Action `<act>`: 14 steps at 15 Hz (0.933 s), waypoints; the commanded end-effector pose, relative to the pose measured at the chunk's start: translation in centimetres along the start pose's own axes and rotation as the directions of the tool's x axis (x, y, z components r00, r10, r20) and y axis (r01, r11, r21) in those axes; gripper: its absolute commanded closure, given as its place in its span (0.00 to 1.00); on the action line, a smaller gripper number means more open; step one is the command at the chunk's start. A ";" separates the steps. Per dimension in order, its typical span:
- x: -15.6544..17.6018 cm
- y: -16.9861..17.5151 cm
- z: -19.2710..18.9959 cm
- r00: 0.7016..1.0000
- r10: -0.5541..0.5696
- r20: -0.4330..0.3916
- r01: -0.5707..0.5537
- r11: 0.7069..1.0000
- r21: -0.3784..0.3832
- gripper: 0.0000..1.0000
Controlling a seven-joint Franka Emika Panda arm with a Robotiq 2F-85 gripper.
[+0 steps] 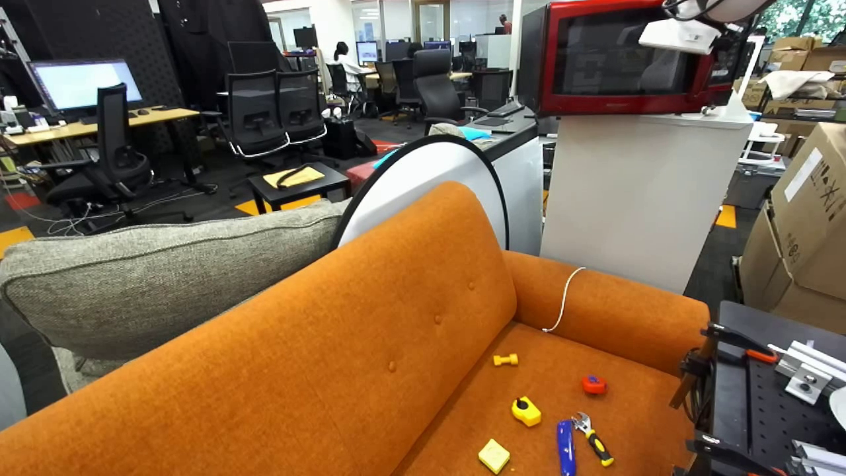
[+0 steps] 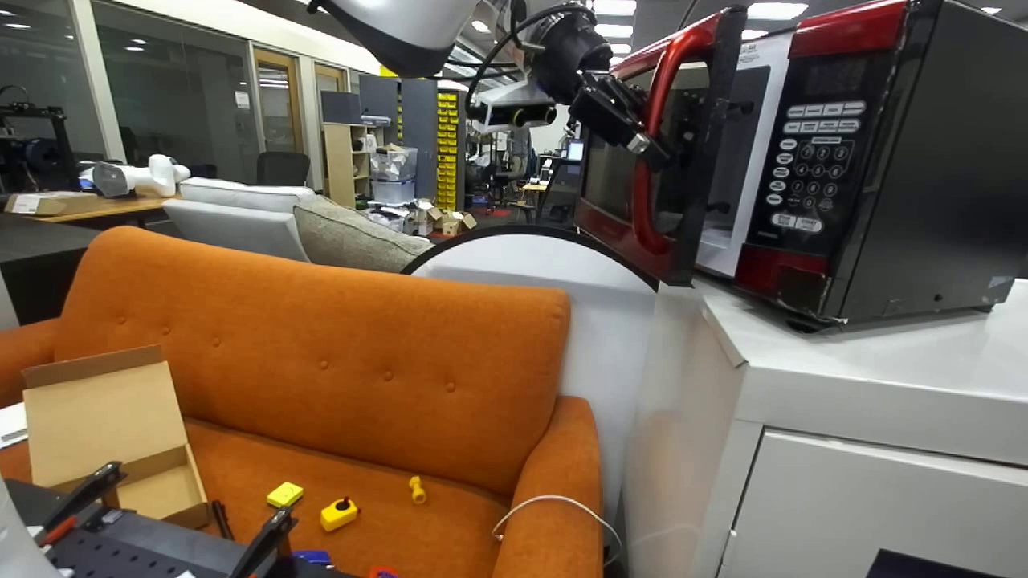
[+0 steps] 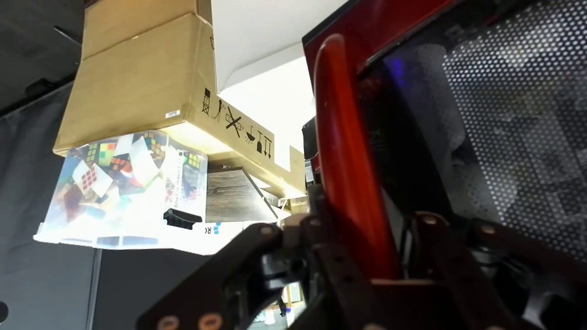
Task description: Close the microwave
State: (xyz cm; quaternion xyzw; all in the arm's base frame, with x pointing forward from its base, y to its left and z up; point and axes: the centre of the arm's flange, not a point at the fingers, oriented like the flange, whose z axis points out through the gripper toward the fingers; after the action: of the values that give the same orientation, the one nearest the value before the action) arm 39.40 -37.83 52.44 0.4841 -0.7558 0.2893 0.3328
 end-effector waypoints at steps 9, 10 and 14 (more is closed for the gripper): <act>3.5 -3.6 2.3 0.990 0.122 0.073 -0.123 0.992 0.012 0.92; 3.7 -4.0 2.5 0.988 0.131 0.086 -0.131 0.991 -0.004 0.92; 5.0 -5.4 3.0 0.980 0.158 0.122 -0.156 0.987 -0.021 0.92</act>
State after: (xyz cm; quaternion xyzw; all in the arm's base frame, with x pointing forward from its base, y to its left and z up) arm 40.84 -43.21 53.29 0.4705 -0.7843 0.2625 0.3076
